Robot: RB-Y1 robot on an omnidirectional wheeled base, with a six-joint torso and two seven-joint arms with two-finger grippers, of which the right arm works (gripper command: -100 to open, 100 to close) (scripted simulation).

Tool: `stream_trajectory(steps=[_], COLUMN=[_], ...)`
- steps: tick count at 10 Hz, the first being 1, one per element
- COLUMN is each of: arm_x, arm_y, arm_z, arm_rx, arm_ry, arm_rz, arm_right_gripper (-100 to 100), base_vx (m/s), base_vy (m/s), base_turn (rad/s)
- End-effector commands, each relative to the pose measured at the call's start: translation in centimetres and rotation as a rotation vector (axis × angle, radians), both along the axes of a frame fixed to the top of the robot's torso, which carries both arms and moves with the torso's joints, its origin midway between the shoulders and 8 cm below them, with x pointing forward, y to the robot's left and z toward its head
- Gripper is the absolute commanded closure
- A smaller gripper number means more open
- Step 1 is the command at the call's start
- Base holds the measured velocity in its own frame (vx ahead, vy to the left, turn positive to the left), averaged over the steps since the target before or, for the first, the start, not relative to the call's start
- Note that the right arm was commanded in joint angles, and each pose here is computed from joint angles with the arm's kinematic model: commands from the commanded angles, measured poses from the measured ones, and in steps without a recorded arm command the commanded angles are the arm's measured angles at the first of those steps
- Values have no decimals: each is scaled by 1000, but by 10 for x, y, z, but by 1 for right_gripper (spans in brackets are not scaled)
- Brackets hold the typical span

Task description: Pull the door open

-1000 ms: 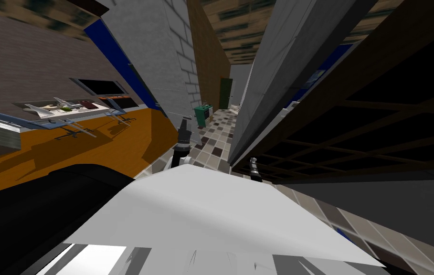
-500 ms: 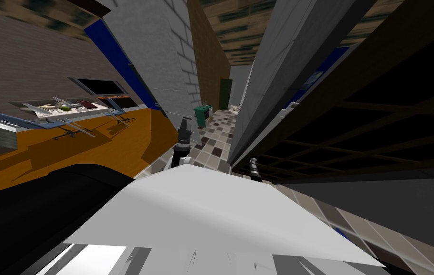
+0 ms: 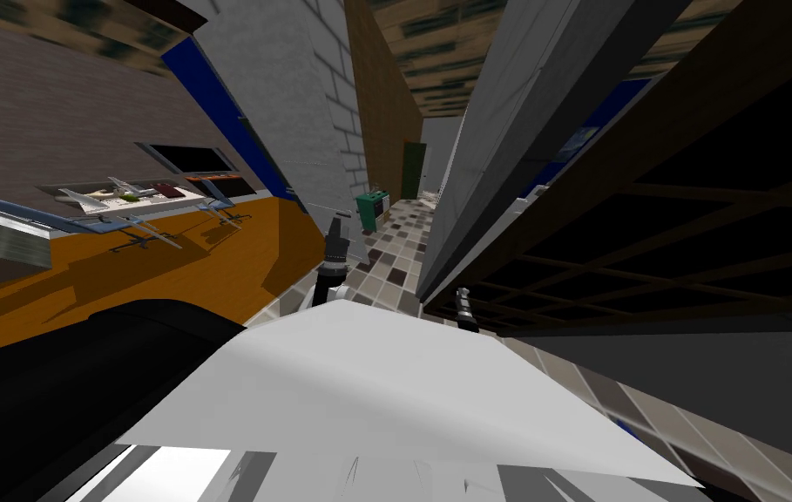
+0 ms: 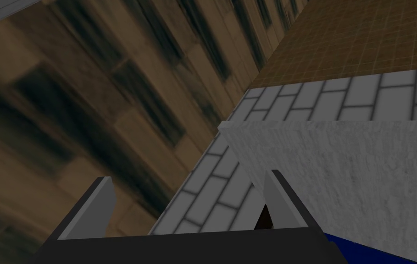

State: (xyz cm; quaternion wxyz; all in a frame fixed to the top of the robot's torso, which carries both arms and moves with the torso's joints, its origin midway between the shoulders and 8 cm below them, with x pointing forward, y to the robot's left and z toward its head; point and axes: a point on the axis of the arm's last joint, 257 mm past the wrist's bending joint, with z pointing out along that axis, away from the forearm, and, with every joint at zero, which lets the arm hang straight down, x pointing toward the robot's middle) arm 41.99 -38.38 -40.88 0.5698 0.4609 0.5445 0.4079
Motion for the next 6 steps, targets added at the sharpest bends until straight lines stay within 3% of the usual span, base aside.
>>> stream_trajectory(steps=[1,6], arm_x=[2,2], arm_y=[-16,-16], arm_z=[9,9], arm_rx=[49,109], arm_ry=[-26,-32], arm_rz=[-27,-31], arm_right_gripper=[100,100], base_vx=[-36,-20], base_vy=[-20,-8], base_turn=[80,22])
